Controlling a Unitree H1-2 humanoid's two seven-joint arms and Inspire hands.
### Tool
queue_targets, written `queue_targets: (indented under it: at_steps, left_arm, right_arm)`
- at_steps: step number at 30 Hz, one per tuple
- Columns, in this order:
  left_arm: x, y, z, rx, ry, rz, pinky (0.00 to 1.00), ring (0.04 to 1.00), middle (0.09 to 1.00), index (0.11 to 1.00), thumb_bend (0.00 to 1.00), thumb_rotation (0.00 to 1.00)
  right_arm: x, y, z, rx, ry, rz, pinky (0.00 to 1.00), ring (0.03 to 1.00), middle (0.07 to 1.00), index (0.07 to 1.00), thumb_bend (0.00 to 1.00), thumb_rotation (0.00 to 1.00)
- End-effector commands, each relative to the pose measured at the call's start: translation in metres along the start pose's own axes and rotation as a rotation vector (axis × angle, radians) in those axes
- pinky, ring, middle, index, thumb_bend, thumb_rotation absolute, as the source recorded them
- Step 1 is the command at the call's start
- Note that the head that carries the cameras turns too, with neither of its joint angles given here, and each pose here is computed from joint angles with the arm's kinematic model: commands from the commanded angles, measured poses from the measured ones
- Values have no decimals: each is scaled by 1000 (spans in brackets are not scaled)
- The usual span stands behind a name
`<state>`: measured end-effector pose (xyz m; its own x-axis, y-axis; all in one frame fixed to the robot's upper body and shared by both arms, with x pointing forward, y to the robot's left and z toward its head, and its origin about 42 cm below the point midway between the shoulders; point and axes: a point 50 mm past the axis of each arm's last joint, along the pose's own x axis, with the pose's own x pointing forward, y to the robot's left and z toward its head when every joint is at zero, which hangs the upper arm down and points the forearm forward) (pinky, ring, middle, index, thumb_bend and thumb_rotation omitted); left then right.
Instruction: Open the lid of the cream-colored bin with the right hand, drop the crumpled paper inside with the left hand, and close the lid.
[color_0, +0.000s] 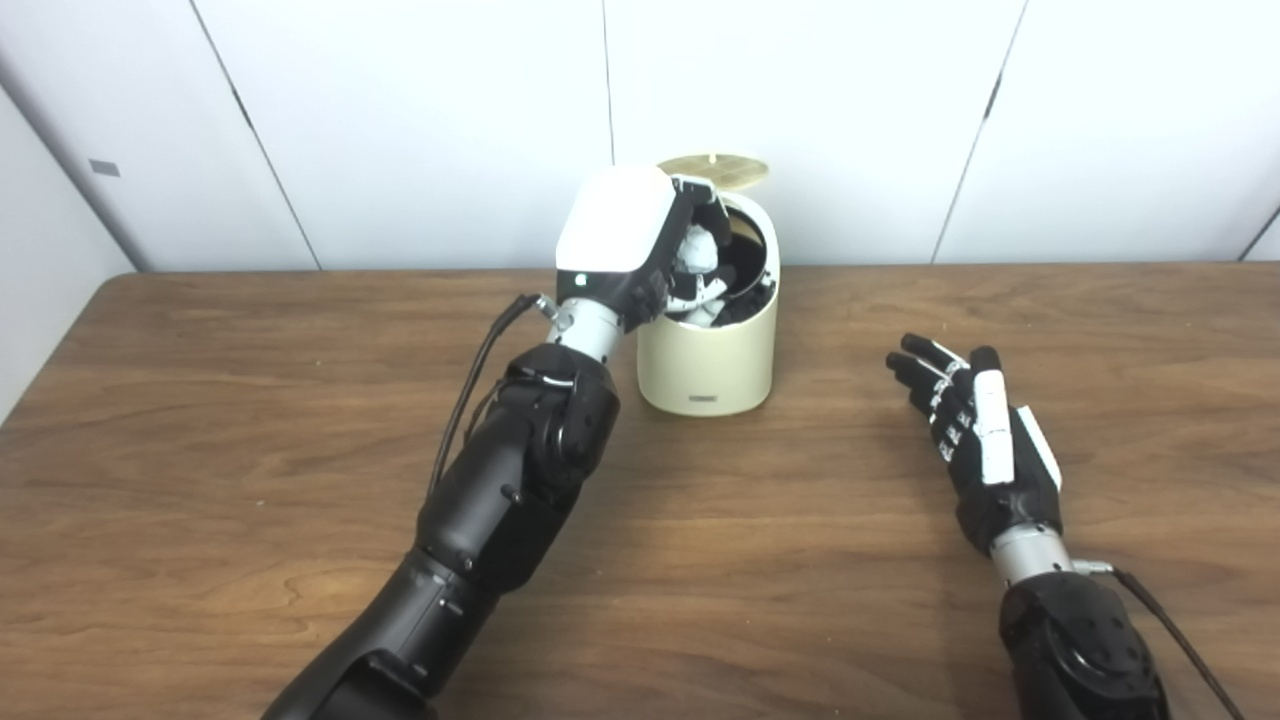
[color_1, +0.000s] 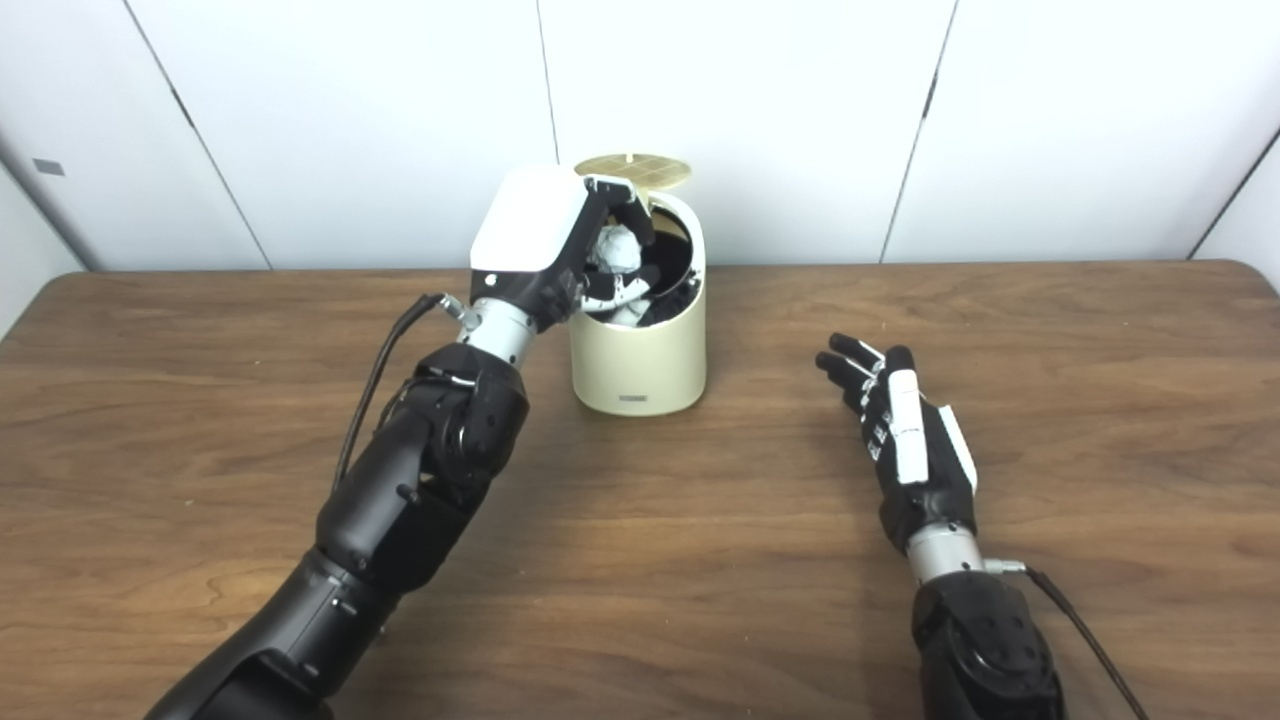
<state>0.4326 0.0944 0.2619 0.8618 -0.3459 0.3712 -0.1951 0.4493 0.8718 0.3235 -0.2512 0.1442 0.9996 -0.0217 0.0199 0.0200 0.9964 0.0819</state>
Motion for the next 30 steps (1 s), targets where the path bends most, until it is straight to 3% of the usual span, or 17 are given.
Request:
queue_targets:
  at_steps: [1, 10, 11, 12, 14, 17, 20, 21, 22, 23, 26, 30]
  left_arm:
    - [8, 11, 7, 10, -24, 26, 506, 616, 616, 487, 518, 32]
    - [8, 9, 6, 1, -27, 25, 527, 634, 667, 494, 520, 44]
    - [8, 9, 6, -3, -29, 24, 539, 645, 677, 567, 716, 22]
    - [8, 10, 7, -5, -30, 23, 548, 655, 688, 614, 840, 9]
    - [7, 10, 7, -10, -34, 26, 552, 659, 694, 638, 907, 2]
    - [7, 11, 6, -17, -36, 26, 556, 658, 697, 646, 925, 0]
    - [7, 12, 5, -46, -38, 42, 538, 627, 674, 621, 873, 0]
    - [7, 12, 5, -56, -38, 48, 518, 599, 659, 558, 697, 16]
    - [7, 12, 4, -67, -40, 58, 507, 584, 651, 526, 607, 25]
    - [7, 12, 4, -71, -43, 66, 403, 523, 622, 507, 516, 10]
    - [6, 13, 4, -75, -52, 80, 334, 454, 562, 454, 474, 0]
    - [3, 15, 4, -86, -46, 82, 326, 445, 533, 441, 471, 0]
  right_arm:
    - [8, 5, 20, 18, -88, 8, 980, 876, 772, 770, 572, 1000]
    - [7, 6, 20, 21, -90, -2, 966, 862, 750, 754, 615, 1000]
    - [7, 6, 20, 23, -88, -2, 973, 865, 753, 754, 618, 1000]
    - [8, 6, 20, 25, -87, -3, 976, 864, 752, 752, 617, 1000]
    - [8, 6, 20, 22, -85, -4, 976, 862, 751, 750, 611, 1000]
    - [8, 6, 20, 8, -85, -10, 967, 856, 741, 747, 591, 1000]
    - [9, 6, 19, 8, -83, -15, 958, 851, 736, 749, 579, 1000]
    - [9, 6, 19, 8, -83, -15, 958, 851, 736, 750, 578, 1000]
    - [9, 6, 19, 9, -82, -14, 957, 851, 736, 751, 578, 1000]
    - [9, 6, 19, 11, -81, -14, 958, 852, 736, 751, 579, 1000]
    - [9, 5, 19, 8, -80, -13, 958, 851, 738, 753, 585, 1000]
    - [9, 4, 18, 18, -78, -12, 966, 850, 740, 751, 583, 1000]
